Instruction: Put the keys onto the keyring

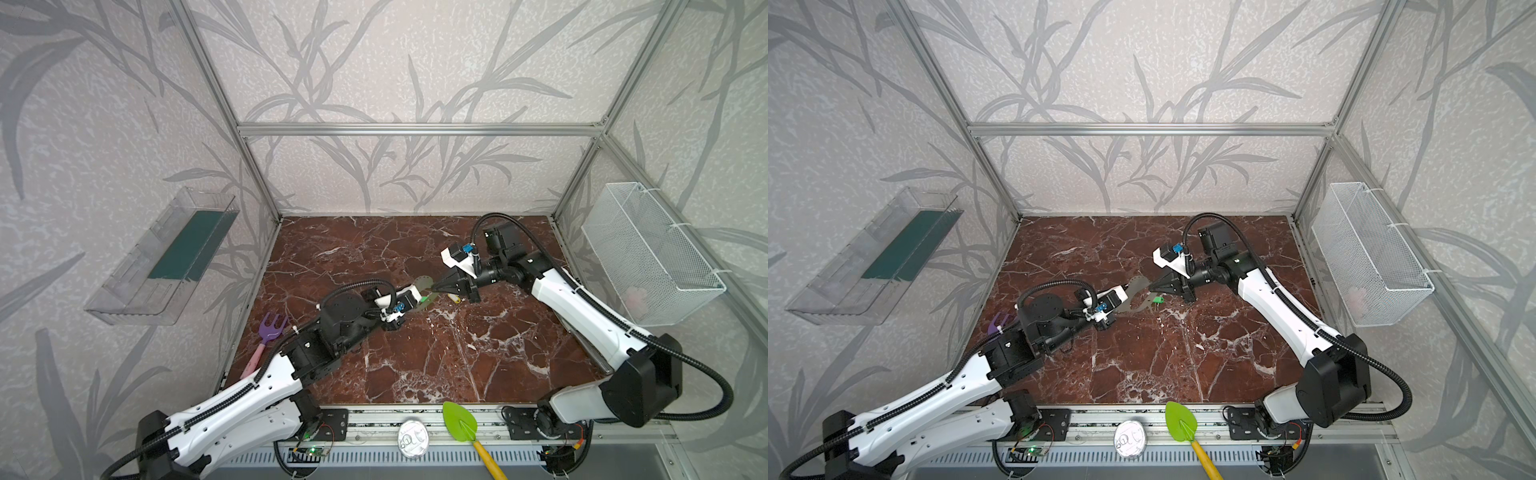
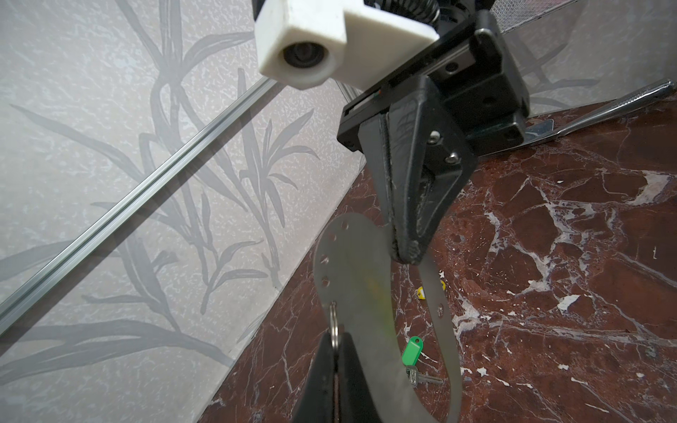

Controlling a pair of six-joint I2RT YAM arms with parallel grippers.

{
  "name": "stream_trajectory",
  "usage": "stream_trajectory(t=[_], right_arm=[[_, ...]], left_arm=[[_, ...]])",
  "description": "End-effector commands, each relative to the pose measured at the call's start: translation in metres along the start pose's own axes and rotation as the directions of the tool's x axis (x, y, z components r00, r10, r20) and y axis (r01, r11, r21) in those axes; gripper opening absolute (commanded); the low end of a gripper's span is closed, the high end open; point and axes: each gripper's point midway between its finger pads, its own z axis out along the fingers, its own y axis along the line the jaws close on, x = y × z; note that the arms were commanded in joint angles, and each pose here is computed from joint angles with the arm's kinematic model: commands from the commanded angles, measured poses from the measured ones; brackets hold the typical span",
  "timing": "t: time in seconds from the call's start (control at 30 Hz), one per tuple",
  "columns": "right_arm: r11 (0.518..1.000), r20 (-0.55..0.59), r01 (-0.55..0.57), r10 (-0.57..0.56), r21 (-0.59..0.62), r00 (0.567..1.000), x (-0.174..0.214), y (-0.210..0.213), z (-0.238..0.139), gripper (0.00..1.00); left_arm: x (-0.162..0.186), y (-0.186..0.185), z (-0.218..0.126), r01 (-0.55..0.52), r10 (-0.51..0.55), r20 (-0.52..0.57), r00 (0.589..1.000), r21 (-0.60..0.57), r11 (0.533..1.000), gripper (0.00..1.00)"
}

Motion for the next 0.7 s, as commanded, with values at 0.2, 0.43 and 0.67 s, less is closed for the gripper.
stream_trajectory(t=[0.2, 0.43, 0.67], right_arm=[[0.999, -0.042, -0.025, 0.023, -0.047, 0.999, -0.004, -0.001, 0.001, 0.00], [0.997, -0.009, -0.025, 0.026, 0.071, 1.000, -0.007, -0.025, 0.003, 0.09], [0.958, 0.036, 0.016, -0.028, 0.287, 0.999, -0.008, -0.042, -0.009, 0.43]], left_arm=[[0.000, 0.012, -0.004, -0.083, 0.082, -0.068, 0.994, -0.017, 0.996, 0.00], [0.001, 0.011, 0.006, -0.082, 0.081, -0.103, 0.991, 0.002, 0.997, 0.00], [0.007, 0.020, 0.017, -0.058, 0.059, -0.236, 0.970, 0.011, 0.998, 0.00]])
